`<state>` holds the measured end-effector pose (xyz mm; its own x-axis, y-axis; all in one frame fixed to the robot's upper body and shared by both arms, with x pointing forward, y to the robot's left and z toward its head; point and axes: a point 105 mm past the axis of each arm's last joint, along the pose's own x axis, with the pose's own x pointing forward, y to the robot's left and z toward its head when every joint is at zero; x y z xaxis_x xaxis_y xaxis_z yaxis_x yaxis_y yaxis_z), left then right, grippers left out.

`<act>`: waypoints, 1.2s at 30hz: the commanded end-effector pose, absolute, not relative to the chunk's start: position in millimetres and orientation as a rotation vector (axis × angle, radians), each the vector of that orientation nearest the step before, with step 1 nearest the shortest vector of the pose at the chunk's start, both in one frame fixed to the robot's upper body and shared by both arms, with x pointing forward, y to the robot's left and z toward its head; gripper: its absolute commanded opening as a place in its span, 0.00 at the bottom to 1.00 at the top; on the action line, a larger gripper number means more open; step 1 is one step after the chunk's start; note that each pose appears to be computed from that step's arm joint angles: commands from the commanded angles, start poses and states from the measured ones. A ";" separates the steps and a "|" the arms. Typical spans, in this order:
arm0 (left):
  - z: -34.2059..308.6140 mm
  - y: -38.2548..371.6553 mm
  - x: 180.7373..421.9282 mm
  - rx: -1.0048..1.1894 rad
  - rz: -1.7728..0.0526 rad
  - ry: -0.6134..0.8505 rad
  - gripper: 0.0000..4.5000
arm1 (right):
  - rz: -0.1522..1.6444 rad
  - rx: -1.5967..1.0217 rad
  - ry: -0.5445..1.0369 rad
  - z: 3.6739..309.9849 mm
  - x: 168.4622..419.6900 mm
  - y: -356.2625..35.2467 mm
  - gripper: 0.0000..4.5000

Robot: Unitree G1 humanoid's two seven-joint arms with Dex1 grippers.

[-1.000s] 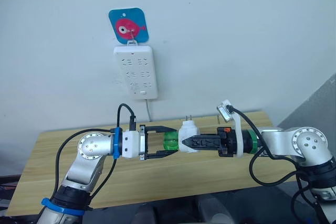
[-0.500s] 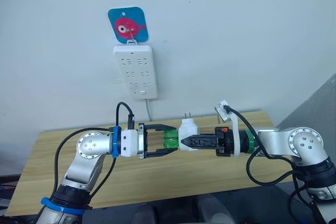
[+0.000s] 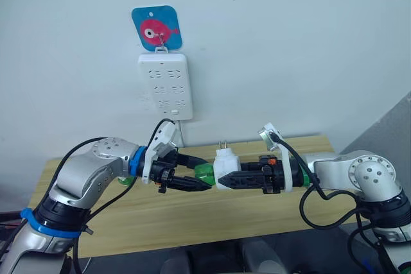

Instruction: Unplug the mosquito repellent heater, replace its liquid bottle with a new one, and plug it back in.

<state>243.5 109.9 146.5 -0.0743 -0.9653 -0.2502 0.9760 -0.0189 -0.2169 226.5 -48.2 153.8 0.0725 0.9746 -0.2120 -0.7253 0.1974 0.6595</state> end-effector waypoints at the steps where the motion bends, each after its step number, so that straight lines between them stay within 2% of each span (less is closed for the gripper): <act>1: 144.5 118.7 252.6 0.037 -1.538 0.370 0.58 | 1.452 0.420 0.608 176.6 214.9 -42.3 0.67; 3: 144.9 118.5 253.0 0.069 -1.535 0.323 0.73 | 1.449 0.425 0.605 176.4 215.3 -42.7 0.67; 7: 148.2 117.7 257.8 0.232 -1.474 0.133 1.00 | 1.422 0.453 0.606 175.8 217.7 -46.5 0.67; 10: 152.6 118.1 259.6 0.353 -1.372 -0.044 1.00 | 1.384 0.492 0.613 174.6 220.1 -52.8 0.67; 13: 156.5 113.9 245.2 0.449 -1.336 -0.237 1.00 | 1.344 0.541 0.619 173.8 221.9 -58.5 0.67; 17: 162.4 106.8 240.0 0.555 -1.277 -0.435 1.00 | 1.306 0.576 0.627 173.0 223.7 -62.1 0.67; 22: 160.5 95.5 239.6 0.629 -1.275 -0.538 1.00 | 1.293 0.581 0.632 173.2 224.6 -62.0 0.67; 27: 156.3 92.5 242.1 0.654 -1.298 -0.548 1.00 | 1.293 0.575 0.634 173.4 224.1 -61.3 0.67; 28: 156.1 92.6 242.2 0.652 -1.303 -0.546 0.91 | 1.293 0.574 0.634 173.4 223.9 -61.1 0.67; 29: 156.0 92.7 242.3 0.642 -1.308 -0.539 0.87 | 1.293 0.574 0.634 173.5 223.7 -61.0 0.67; 34: 158.4 95.3 244.0 0.621 -1.325 -0.505 0.52 | 1.294 0.573 0.630 173.9 223.3 -60.3 0.67; 36: 161.2 95.9 243.9 0.593 -1.355 -0.472 0.51 | 1.296 0.563 0.628 173.8 223.4 -60.1 0.67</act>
<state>243.8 94.1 147.5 0.1717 -0.9840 -0.0482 0.7579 0.1007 0.6445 227.6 -62.0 161.9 0.1719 0.9745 -0.1444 -0.6582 0.2227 0.7192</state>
